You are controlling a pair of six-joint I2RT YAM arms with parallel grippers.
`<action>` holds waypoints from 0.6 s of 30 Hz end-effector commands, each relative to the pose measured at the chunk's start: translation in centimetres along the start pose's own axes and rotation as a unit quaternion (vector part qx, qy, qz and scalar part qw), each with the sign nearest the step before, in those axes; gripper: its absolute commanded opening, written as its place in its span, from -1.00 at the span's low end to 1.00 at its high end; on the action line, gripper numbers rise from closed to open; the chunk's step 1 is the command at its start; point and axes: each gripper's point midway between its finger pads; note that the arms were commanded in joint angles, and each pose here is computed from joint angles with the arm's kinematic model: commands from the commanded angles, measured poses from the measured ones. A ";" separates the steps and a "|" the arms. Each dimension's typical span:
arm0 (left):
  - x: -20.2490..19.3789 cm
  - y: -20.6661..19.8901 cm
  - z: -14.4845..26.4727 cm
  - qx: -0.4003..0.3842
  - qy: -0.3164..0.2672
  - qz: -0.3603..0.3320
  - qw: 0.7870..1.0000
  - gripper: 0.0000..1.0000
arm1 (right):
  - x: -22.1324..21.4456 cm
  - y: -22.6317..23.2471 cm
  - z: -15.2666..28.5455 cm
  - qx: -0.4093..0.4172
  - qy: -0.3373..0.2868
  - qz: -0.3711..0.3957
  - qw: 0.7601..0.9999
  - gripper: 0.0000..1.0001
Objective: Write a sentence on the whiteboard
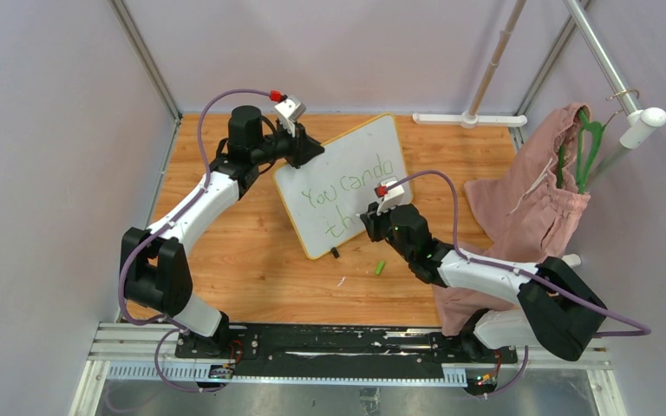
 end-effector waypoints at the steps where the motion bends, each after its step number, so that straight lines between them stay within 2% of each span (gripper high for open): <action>1: -4.8 -1.8 -0.8 -0.030 0.065 0.035 0.997 -0.94 | -0.2 -0.6 -0.2 -0.009 0.000 -0.005 1.000 -1.00; 18: -4.8 -1.8 -0.9 -0.030 0.065 0.034 0.997 -0.95 | -1.6 -0.7 0.9 -0.008 0.012 -0.010 1.000 -1.00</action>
Point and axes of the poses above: each gripper's point midway between its finger pads, its own z axis back along the fingers, its own y axis along the line the jaws close on, x = y × z, and after that the axes turned 9 degrees about z, right-handed
